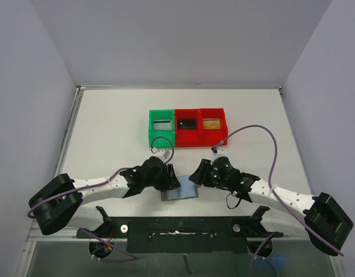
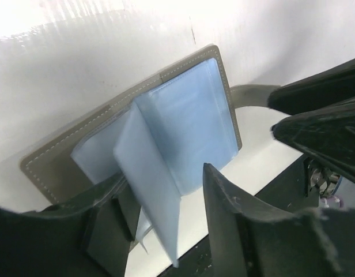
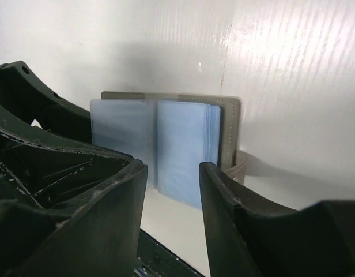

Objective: Take the credit cards out of the card holder

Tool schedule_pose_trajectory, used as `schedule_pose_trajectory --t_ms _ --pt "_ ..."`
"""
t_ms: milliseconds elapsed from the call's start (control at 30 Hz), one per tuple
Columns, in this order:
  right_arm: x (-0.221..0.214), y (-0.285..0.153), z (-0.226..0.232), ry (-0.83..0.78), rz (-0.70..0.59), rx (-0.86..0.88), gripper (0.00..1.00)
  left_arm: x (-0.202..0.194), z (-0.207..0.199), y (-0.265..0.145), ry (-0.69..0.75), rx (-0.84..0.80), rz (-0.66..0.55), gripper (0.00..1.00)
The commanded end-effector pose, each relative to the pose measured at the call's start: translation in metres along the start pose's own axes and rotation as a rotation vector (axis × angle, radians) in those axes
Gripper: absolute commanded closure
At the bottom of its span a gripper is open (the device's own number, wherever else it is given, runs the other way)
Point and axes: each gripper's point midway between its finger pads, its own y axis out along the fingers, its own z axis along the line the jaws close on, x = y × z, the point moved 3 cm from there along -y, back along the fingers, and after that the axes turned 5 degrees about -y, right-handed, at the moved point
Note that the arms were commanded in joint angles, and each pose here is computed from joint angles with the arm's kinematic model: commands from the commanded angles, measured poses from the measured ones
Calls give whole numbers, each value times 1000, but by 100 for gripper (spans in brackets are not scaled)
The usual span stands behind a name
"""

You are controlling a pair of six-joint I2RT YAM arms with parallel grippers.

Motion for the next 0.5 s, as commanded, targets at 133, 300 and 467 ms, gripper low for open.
schedule_pose_trajectory --t_ms 133,300,467 --pt "70 -43 7 -150 -239 -113 46 46 -26 -37 69 26 -174 35" --pt "111 -74 -10 -211 -397 -287 39 97 -8 -84 55 256 -421 24" --pt "155 -109 -37 -245 -536 -465 28 153 15 -156 3 356 -635 18"
